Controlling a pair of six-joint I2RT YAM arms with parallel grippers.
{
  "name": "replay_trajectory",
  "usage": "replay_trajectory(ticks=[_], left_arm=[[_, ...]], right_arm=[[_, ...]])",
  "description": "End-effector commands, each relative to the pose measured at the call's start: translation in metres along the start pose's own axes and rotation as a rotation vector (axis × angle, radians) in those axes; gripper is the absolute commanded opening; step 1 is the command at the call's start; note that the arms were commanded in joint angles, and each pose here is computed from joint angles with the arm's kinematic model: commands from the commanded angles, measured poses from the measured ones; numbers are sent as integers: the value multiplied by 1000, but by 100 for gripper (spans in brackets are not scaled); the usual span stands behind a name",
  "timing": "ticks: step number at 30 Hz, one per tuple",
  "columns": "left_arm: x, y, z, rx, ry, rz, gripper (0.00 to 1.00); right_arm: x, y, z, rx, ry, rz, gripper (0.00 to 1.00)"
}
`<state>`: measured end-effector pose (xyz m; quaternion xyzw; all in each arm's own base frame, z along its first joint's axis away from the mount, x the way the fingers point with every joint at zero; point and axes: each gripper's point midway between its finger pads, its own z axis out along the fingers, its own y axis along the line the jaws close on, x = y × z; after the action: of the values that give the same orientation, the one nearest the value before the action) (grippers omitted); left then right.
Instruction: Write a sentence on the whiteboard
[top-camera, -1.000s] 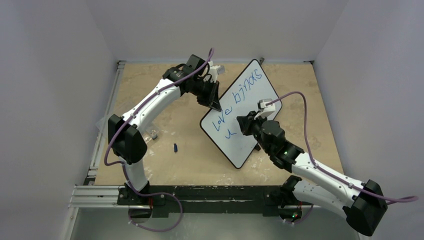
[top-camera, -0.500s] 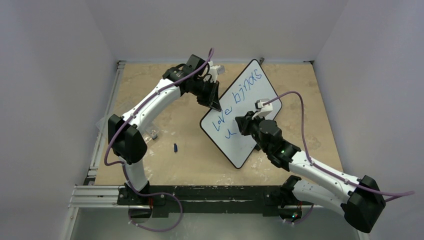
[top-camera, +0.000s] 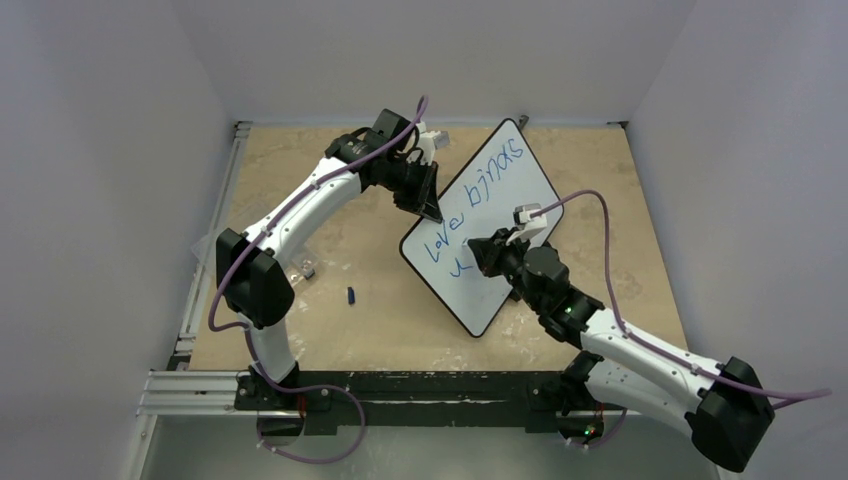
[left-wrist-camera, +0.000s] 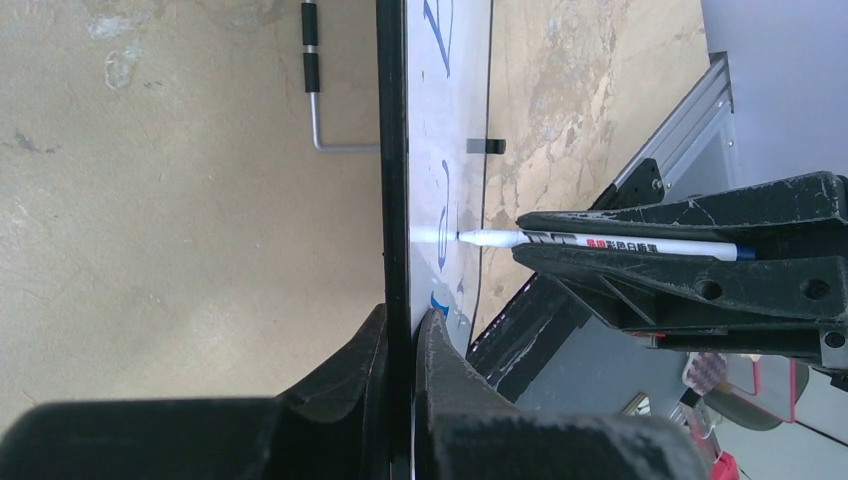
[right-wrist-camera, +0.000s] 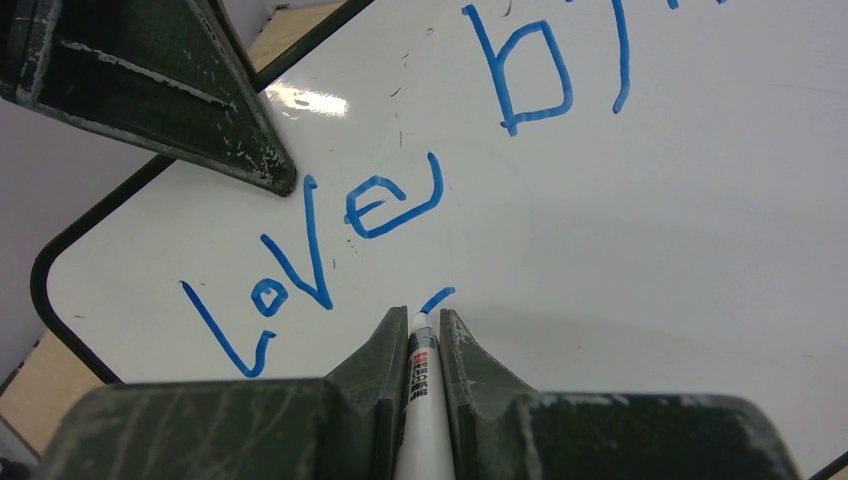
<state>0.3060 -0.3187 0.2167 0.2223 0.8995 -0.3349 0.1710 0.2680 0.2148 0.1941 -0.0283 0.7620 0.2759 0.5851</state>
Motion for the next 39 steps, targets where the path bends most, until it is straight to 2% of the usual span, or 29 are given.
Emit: replay_trajectory(ticks=[1,15,39], left_arm=[[23,21,26,-96,86,67,0],[23,20,25,-97,82,68,0],[23,20,26,-99,83,67,0]], right_arm=[[15,8,-5,-58,46,25,0],[47,-18,-8,54,127,71,0],[41,-41,-2,212,96,82,0]])
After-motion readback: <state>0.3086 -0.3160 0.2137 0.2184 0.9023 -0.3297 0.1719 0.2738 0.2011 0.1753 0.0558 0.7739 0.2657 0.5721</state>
